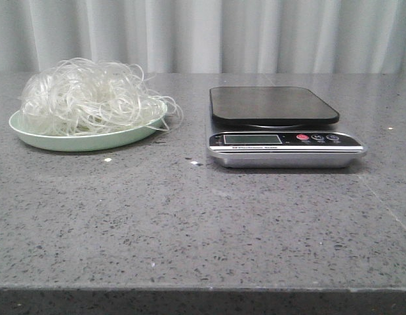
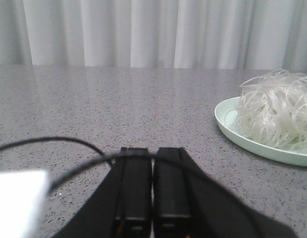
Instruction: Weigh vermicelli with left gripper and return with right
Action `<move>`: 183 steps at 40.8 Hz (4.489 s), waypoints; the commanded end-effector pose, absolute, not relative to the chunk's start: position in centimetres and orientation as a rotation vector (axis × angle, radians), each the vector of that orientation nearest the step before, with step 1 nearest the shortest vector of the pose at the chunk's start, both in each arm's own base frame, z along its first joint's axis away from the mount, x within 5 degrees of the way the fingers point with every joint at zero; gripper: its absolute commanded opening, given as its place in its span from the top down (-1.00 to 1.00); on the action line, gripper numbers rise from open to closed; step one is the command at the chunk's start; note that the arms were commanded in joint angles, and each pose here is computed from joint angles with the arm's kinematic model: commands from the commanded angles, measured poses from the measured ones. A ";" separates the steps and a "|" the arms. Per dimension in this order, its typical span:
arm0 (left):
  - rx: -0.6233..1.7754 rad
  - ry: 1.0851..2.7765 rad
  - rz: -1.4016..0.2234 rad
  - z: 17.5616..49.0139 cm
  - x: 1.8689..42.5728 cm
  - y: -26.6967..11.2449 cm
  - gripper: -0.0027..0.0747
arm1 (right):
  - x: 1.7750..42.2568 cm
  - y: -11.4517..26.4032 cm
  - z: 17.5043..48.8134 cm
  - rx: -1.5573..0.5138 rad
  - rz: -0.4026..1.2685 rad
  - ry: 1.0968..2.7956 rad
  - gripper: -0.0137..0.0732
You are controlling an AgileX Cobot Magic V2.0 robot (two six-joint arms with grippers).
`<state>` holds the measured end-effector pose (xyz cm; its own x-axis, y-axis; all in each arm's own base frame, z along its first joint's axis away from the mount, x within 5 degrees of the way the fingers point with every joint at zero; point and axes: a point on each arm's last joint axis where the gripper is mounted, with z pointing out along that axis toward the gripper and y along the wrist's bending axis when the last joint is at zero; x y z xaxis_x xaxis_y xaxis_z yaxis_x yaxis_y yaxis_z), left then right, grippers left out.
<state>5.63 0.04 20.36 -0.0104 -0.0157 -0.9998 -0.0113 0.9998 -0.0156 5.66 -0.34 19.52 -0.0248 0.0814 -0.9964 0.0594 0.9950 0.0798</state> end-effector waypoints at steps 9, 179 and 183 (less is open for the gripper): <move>-0.032 1.494 -0.007 20.9 5.5 0.1 0.58 | 5.5 -0.3 20.5 0.093 0.002 1.501 0.34; 0.663 2.344 -0.352 44.2 34.1 -12.9 0.56 | 5.5 -0.3 20.4 0.123 0.034 1.513 0.34; 0.646 2.203 -0.521 47.3 33.2 -13.8 0.56 | 5.5 -0.3 20.4 0.123 0.034 1.513 0.34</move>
